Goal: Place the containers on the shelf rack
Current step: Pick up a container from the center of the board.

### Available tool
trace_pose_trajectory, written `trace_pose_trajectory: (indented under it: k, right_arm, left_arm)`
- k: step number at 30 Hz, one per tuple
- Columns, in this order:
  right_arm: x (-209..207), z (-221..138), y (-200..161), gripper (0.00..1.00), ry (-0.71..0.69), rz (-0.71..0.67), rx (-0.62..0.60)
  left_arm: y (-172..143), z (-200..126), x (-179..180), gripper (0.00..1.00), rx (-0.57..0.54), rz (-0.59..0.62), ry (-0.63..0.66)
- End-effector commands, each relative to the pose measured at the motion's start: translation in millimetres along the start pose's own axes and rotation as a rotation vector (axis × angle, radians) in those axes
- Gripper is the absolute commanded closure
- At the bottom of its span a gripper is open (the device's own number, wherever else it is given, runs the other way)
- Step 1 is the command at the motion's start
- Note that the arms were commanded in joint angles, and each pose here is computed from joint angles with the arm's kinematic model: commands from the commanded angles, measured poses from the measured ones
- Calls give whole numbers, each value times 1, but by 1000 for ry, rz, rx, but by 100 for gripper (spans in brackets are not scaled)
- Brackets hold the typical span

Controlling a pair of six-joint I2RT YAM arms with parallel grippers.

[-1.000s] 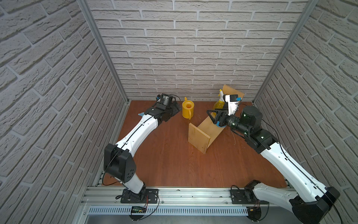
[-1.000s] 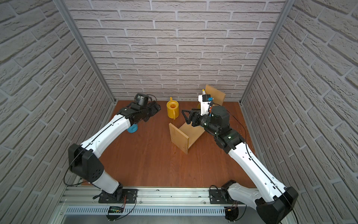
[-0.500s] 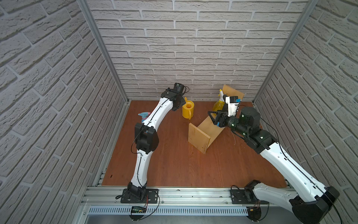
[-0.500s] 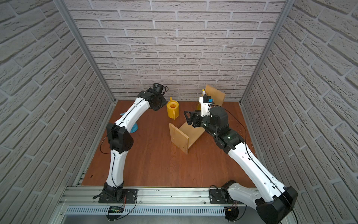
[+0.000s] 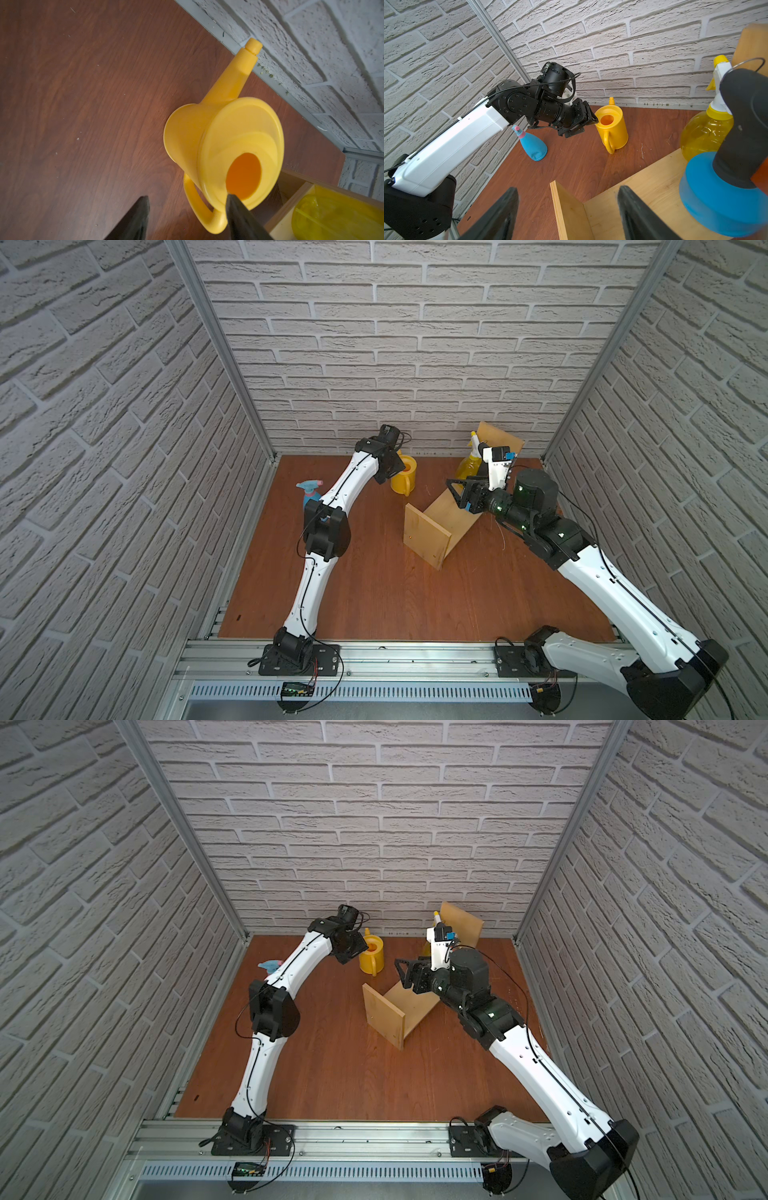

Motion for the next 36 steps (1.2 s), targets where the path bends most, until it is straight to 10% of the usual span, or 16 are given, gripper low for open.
trace_pose_trajectory:
  k: [1, 19, 36]
  right_arm:
    - [2, -1, 2, 20, 7, -15, -8]
    - [2, -3, -1, 20, 3, -7, 5]
    - [0, -3, -2, 20, -3, 2, 7]
  left_arm:
    - [8, 9, -6, 36, -10, 4, -46]
    - [-7, 43, 2, 51, 62, 0, -12]
    - [11, -28, 14, 77, 1, 284, 36]
Point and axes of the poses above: each gripper's point midway between its finger pads, its own z axis out along the fingers, its own x axis along the line the jaws close on, y = z × x, the point moved 4 cm from there along -z, back along the fingers, and after that the axes turned 3 degrees about z, right-handed, at the moved point
